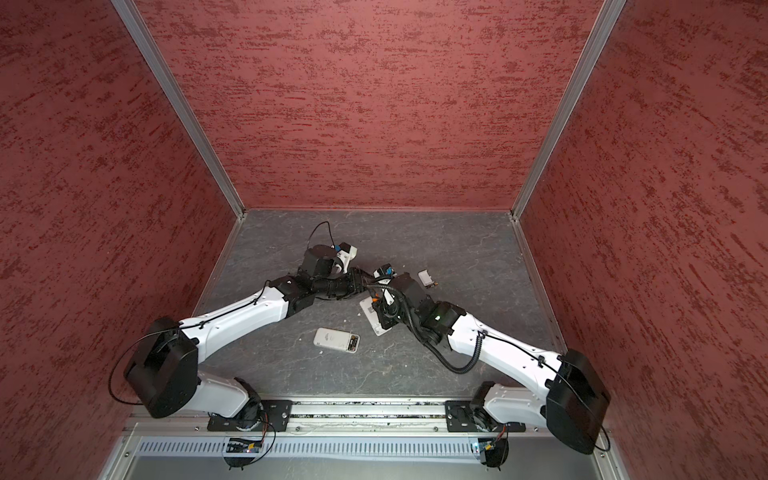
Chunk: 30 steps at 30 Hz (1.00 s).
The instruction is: Unload the batteries from the remote control
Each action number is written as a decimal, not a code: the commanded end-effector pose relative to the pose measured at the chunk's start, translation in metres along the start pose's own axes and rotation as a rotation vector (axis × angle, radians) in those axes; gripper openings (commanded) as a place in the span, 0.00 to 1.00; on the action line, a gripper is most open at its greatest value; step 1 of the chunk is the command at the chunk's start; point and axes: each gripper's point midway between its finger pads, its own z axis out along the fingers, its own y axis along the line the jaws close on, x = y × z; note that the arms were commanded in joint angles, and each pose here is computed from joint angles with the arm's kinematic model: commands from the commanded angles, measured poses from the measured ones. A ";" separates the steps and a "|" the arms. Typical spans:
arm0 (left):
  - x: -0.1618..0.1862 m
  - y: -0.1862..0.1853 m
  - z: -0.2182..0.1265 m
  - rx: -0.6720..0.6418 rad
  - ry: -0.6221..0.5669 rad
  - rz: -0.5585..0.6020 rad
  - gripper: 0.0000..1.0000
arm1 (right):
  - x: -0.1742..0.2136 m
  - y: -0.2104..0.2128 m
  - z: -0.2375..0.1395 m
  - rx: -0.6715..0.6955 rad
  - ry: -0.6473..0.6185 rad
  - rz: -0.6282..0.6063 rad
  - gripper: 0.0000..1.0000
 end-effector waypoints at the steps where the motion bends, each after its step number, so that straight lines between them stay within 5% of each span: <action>1: -0.004 -0.009 0.002 0.024 -0.012 0.022 0.24 | -0.017 0.010 -0.004 -0.027 -0.055 -0.014 0.00; 13: -0.005 0.008 0.006 0.009 -0.030 -0.012 0.00 | -0.031 0.002 -0.001 0.011 -0.131 0.052 0.01; 20: -0.024 0.008 -0.002 0.081 -0.075 -0.067 0.00 | -0.045 0.001 -0.009 0.001 -0.240 0.117 0.37; 30: -0.044 0.003 -0.020 0.189 -0.132 -0.152 0.00 | -0.062 0.006 -0.014 -0.091 -0.406 0.249 0.46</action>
